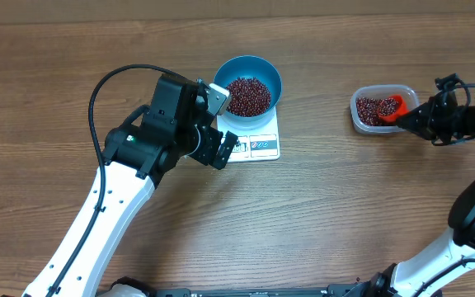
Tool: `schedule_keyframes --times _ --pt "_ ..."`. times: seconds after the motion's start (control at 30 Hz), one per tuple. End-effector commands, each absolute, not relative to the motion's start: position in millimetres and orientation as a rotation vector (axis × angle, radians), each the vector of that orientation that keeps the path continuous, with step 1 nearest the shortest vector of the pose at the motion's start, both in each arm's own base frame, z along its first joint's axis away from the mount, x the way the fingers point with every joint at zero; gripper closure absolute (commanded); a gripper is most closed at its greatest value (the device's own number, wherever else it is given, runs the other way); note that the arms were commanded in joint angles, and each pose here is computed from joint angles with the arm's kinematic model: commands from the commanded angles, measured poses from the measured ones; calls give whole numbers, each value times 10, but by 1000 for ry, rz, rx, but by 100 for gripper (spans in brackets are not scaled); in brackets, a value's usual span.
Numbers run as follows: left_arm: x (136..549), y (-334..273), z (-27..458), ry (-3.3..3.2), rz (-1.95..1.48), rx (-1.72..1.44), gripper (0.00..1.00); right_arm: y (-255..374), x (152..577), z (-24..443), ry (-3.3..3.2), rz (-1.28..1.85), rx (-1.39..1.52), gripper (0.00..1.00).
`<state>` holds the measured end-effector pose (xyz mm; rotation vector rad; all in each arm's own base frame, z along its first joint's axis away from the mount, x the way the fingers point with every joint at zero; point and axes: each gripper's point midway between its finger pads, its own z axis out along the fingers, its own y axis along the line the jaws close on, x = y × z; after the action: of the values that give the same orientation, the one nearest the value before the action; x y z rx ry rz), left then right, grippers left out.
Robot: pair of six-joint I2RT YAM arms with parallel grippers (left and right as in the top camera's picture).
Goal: Scoop item into bowl and weigh 150g on scale
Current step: 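Lower the scoop into the beans in the tub and fill it, then carry the filled scoop with the right gripper over the teal bowl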
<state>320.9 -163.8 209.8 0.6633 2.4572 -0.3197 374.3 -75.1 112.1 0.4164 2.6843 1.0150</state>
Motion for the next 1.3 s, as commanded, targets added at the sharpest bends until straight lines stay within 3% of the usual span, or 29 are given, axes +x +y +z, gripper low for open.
schedule_keyframes --times 0.0,0.83,1.27 --pt "3213 -1629 2114 2455 -318 645 1 -686 3761 1193 2599 1135 354 96" --pt "3213 -1629 2114 2455 -318 645 1 -465 3732 1672 2397 1380 218 96" --pt "3213 -1629 2114 2455 -318 645 0 296 3799 1810 2375 1536 -10 96"
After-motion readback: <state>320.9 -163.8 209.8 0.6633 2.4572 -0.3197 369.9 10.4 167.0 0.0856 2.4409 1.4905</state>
